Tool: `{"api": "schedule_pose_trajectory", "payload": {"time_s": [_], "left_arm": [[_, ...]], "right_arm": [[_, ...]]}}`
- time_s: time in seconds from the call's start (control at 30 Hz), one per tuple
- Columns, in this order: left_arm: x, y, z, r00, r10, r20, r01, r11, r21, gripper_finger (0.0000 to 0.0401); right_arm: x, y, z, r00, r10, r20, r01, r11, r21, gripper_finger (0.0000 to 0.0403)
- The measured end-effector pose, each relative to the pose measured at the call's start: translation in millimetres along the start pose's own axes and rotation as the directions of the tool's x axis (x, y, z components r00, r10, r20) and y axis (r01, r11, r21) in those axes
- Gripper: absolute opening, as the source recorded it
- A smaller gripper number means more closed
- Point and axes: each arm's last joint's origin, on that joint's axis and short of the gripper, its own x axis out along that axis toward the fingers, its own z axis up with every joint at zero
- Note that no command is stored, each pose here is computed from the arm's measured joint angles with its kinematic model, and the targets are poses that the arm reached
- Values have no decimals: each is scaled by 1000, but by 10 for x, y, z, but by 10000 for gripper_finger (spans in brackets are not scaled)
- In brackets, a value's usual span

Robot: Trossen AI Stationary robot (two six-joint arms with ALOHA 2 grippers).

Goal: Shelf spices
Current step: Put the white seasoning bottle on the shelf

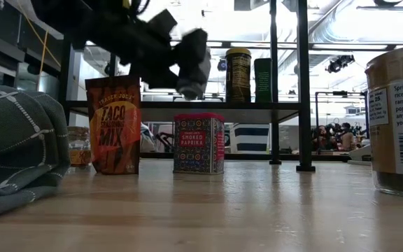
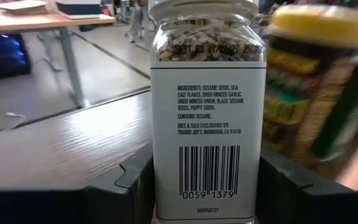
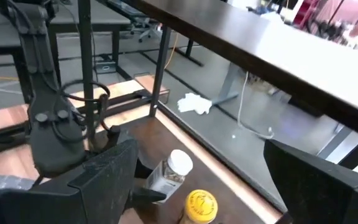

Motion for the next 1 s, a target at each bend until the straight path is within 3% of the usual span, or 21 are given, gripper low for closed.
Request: {"api": "schedule_pose_trajectory", "payload": {"time_s": [0.13,0.3,0.43,0.6,0.7,1.0], "left_arm": [[60,2,-101,1000,20,-11,-20,999,-33,186],[60,0,-100,1000,13,-13,-15,991,-134,186],[61,-20,-95,999,-45,-28,40,986,-163,188],[56,-31,-119,995,-88,-55,80,989,-128,293],[55,-34,-109,995,-89,-49,83,990,-112,335],[-1,-38,87,986,-168,-16,163,974,-157,356]], "right_arm": [[-20,1,1,1000,-2,11,2,1000,-17,346],[-57,-100,57,1000,9,17,-10,997,71,346],[-82,-171,89,1000,14,21,-16,995,97,346],[-89,-195,99,1000,11,26,-12,1000,26,346],[-89,-195,99,1000,11,26,-11,1000,-16,346],[-106,-254,124,999,5,36,-6,1000,28,346]]}}
